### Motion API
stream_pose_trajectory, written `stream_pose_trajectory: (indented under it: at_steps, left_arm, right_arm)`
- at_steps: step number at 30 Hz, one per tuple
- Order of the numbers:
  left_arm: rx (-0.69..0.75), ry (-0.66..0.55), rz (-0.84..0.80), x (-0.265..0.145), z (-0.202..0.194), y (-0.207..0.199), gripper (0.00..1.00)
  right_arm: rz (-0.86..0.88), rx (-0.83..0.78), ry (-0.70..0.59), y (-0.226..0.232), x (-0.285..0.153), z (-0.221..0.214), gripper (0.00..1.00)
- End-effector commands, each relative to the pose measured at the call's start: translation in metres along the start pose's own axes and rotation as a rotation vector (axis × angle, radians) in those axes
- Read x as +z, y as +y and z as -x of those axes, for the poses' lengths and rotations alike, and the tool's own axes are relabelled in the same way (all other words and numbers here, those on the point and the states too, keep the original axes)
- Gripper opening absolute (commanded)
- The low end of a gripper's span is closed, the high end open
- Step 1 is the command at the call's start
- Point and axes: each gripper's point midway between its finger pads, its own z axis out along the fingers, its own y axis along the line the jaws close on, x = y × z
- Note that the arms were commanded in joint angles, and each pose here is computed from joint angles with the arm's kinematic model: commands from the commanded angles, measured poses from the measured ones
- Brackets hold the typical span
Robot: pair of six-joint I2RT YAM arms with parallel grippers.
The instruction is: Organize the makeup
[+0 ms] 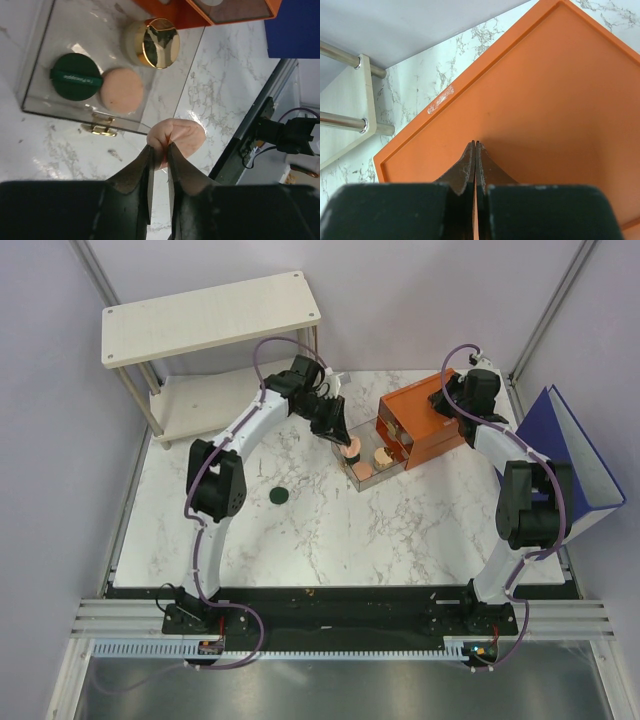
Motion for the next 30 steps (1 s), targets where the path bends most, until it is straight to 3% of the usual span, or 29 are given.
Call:
stream_pose_trajectory:
  at_steps: [1,4,13,17,20,23,26,30]
  left_arm:
    - [0.032,-0.005,-0.139,0.016,0.008,-0.023,0.32]
    - [0.034,-0.004,-0.139,0.020,0.008,-0.020,0.40]
    - [0.049,-0.048,-0.018,0.012,0.017,-0.006,0.44]
    - [0.034,-0.088,0.115,-0.014,0.015,0.015,0.47]
    - [-0.073,-0.073,0.204,-0.031,-0.009,0.053,0.48]
    - [-0.205,-0.026,0.308,-0.051,-0.059,0.092,0.48]
    - [-0.259,-0.046,0.405,-0.079,-0.079,0.111,0.49]
    - [-0.324,0.014,0.509,-0.090,-0.122,0.130,0.54]
  right_arm:
    - [-0.289,0.057,0.645,-0.082,-0.049,-0.198,0.00]
    - [-0.283,0.053,0.649,-0.081,-0.049,-0.199,0.00]
    - [-0.279,0.030,0.647,-0.081,-0.057,-0.197,0.00]
    - [-0.283,0.027,0.652,-0.084,-0.061,-0.201,0.00]
    - [-0.283,0.023,0.655,-0.085,-0.064,-0.204,0.00]
    - [-0.284,0.021,0.658,-0.086,-0.067,-0.207,0.00]
    - [-0.289,0.016,0.664,-0.088,-0.071,-0.210,0.00]
    - [-0.288,0.015,0.673,-0.089,-0.074,-0.214,0.00]
